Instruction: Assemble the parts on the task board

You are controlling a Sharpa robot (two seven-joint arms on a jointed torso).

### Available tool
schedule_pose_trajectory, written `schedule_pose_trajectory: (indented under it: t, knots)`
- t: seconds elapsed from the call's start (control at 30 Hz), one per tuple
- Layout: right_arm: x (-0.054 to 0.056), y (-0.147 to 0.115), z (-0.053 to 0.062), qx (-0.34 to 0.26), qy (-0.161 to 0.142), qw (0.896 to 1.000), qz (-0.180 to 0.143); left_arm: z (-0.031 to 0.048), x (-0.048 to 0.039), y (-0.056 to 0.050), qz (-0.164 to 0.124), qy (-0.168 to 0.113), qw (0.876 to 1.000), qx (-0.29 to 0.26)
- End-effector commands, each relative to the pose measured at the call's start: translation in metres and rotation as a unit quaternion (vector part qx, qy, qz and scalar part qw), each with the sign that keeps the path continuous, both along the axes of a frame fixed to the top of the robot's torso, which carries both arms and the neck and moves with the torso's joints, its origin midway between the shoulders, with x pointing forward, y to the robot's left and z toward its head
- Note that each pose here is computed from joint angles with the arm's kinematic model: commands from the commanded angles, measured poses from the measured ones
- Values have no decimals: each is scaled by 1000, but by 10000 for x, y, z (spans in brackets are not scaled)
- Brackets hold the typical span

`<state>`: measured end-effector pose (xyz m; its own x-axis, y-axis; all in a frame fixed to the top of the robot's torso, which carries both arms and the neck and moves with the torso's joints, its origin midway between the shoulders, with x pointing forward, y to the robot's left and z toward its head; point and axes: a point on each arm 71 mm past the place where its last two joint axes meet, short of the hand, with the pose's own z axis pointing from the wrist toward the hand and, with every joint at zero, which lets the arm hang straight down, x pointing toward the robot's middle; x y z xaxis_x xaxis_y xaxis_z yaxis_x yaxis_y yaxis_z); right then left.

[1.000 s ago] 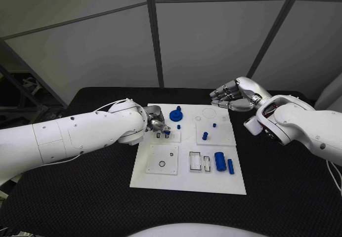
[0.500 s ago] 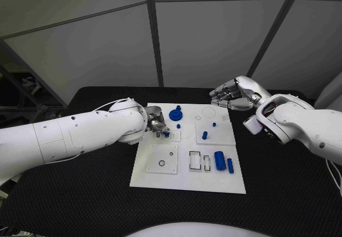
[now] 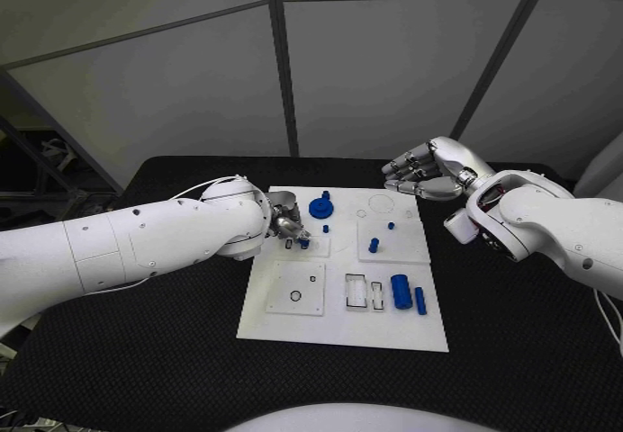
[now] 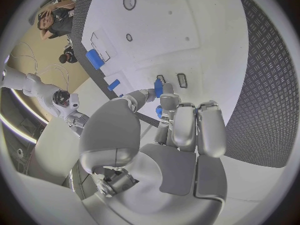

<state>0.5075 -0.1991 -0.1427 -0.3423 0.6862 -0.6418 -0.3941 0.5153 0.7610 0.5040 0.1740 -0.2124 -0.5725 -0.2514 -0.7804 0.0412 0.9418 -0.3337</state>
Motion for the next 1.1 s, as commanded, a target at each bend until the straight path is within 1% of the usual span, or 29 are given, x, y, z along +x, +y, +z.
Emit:
schedule_pose_trajectory:
  t: [0.03,0.27,1.1]
  knots:
    - [-1,10,17,1,-4,1000,5,-29,-14,-4,-10,9,1000,16]
    - [-2,8,17,1,-4,1000,4,-32,-28,-7,-14,14,1000,18]
    - [3,9,14,1,-3,1000,5,-30,-40,6,-14,14,1000,18]
